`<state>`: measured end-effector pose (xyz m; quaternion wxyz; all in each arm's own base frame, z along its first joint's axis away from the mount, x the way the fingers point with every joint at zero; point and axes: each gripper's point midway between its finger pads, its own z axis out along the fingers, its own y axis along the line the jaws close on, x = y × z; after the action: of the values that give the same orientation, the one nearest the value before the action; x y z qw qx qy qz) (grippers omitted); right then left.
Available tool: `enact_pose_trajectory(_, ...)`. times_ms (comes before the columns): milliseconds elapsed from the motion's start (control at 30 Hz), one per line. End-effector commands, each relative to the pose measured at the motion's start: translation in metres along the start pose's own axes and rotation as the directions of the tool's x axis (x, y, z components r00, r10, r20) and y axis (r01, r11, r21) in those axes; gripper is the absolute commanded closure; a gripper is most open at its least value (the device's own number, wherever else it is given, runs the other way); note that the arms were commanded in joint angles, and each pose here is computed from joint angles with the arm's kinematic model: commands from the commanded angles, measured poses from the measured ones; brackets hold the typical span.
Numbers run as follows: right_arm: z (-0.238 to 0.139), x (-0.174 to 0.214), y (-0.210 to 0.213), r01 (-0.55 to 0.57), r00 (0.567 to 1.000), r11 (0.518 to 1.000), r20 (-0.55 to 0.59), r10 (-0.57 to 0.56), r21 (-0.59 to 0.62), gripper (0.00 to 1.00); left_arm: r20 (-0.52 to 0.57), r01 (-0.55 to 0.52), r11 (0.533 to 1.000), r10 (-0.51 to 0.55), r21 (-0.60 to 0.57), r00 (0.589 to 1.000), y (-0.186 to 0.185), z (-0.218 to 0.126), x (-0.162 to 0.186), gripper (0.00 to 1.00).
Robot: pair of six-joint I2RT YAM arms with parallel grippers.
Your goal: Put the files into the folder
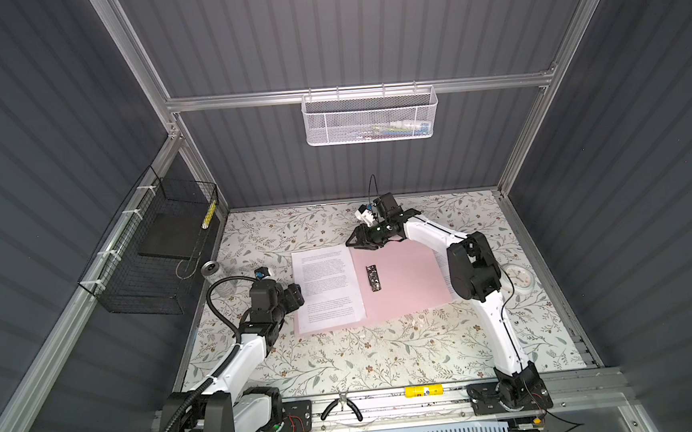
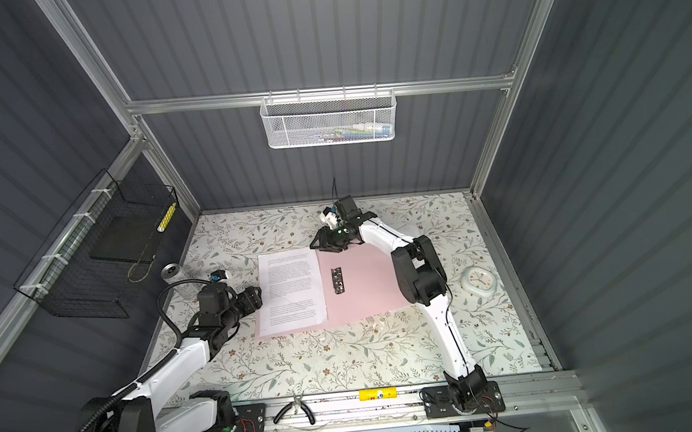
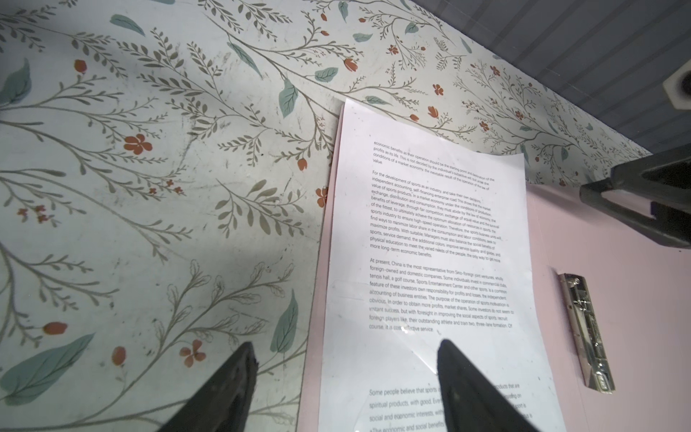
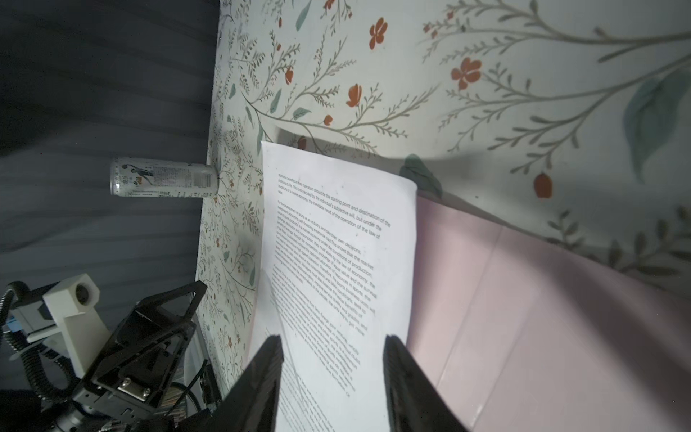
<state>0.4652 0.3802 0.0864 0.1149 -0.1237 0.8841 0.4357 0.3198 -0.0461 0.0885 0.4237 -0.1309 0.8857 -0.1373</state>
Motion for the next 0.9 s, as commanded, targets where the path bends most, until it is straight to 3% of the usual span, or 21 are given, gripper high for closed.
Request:
enact_pose_trajectory(0, 0.006, 0.008, -0.011, 0.017, 0.999, 0.999, -0.029, -0.015, 0.043, 0.53, -0.029, 0.019, 1.000, -0.019, 0.007, 0.999, 0.003, 0.003, 0.010, 0.23)
enact_pose_trajectory(400, 0.031, 0.015, -0.032, -0.009, 0.998, 0.999, -0.067, 0.011, 0.041, 0.64, -0.058, 0.033, 0.999, -0.032, 0.021, 0.998, 0.002, 0.015, 0.014, 0.24)
enact_pose_trajectory(867, 0.047, 0.015, -0.028, -0.019, 0.997, 1.000, -0.079, 0.019, 0.009, 0.72, -0.072, 0.036, 0.999, -0.034, 0.022, 0.997, 0.005, 0.019, 0.016, 0.25)
